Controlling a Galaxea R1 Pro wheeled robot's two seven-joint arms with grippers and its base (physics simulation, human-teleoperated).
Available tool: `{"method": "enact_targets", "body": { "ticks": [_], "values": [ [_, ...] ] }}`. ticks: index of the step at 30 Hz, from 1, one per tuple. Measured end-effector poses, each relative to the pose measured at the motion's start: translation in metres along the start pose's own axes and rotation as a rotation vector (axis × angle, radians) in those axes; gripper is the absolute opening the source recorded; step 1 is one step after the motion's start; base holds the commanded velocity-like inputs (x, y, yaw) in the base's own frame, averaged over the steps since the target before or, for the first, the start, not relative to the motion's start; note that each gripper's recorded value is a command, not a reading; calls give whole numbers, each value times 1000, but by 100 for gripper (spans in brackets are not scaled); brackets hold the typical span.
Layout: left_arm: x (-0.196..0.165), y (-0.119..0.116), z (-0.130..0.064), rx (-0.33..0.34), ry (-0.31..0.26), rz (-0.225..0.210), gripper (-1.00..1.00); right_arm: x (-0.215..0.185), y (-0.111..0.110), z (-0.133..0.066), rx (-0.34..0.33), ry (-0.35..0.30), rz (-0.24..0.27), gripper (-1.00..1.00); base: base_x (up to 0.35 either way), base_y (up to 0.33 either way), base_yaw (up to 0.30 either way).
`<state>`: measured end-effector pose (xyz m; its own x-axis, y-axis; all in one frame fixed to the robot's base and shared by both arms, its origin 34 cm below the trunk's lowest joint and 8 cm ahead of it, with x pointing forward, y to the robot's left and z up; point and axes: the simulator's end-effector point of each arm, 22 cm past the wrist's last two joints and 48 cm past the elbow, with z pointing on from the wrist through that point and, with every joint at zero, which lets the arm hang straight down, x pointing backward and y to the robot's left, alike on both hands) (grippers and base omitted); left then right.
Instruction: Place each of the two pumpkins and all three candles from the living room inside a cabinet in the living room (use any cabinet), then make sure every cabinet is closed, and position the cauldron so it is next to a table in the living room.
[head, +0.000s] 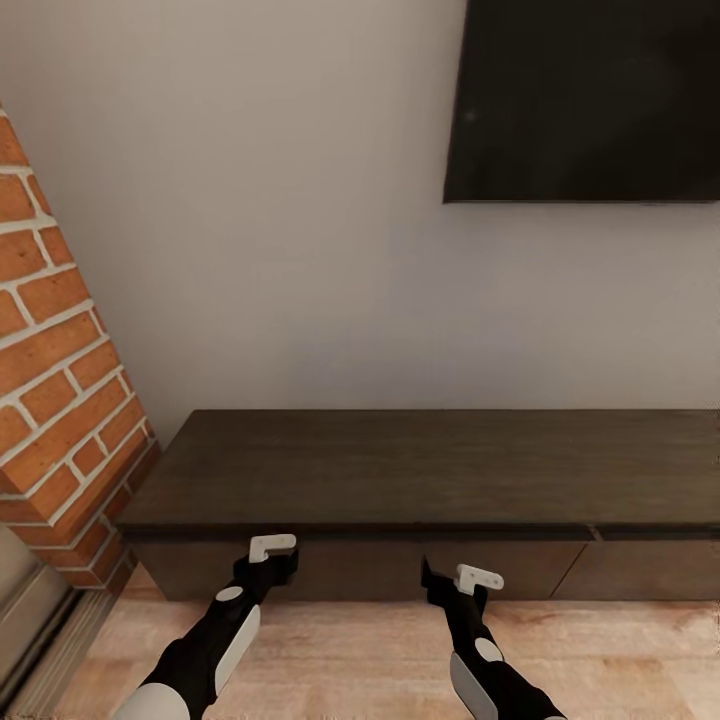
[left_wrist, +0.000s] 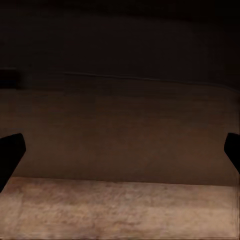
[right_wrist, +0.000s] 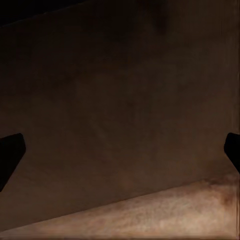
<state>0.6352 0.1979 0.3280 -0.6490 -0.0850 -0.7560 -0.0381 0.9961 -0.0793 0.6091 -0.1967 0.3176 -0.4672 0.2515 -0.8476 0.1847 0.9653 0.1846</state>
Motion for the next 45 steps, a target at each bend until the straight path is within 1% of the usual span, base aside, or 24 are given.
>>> {"method": "enact_targets", "body": {
  "ticks": [3,5,9,10,15,18,21,24,25,29,30,33,35,39,45],
  "values": [
    [1,1,0,-1,6,-6,100,1,0,0,0,5,-1,100,-144,-193,0],
    [1,1,0,0,9,-9,100,5,0,0,0,21,-4,100,-161,-212,0],
    [7,0,-1,1,55,-5,100,16,-1,0,3,72,-11,100,-195,-217,0],
    [8,0,-1,2,62,-4,100,17,-1,0,3,78,-11,100,-225,-216,0],
    [0,-1,-2,5,64,-3,100,19,-3,0,7,89,-13,100,-248,-198,0],
    [3,0,-3,8,94,-1,100,20,-2,-1,9,95,-12,100,-253,-178,0],
    [-5,0,-6,11,113,4,100,25,-2,-1,9,122,-16,100,-227,-132,0],
    [-13,13,-12,8,165,21,100,40,-1,-3,7,203,-29,100,-179,-46,0],
    [-14,14,-14,11,188,19,100,44,1,-4,3,229,-33,100,-160,-18,0],
    [-15,9,-26,51,278,-29,100,46,14,-6,-25,316,-38,100,-74,-7,0],
    [-14,8,-28,56,289,-34,100,48,16,-6,-29,332,-40,100,-26,-2,0],
    [-8,7,-33,66,338,-52,100,56,22,-12,-45,417,-54,100,-11,-1,0],
    [-7,9,-38,68,365,-61,100,56,24,-16,-46,463,-48,100,-3,0,0],
    [-6,10,-46,71,396,-63,100,47,23,-19,-46,491,-30,100,-1,0,0],
    [-11,9,-55,71,422,-60,100,37,27,-24,-57,503,-22,100,0,0,0]
  ]
}}
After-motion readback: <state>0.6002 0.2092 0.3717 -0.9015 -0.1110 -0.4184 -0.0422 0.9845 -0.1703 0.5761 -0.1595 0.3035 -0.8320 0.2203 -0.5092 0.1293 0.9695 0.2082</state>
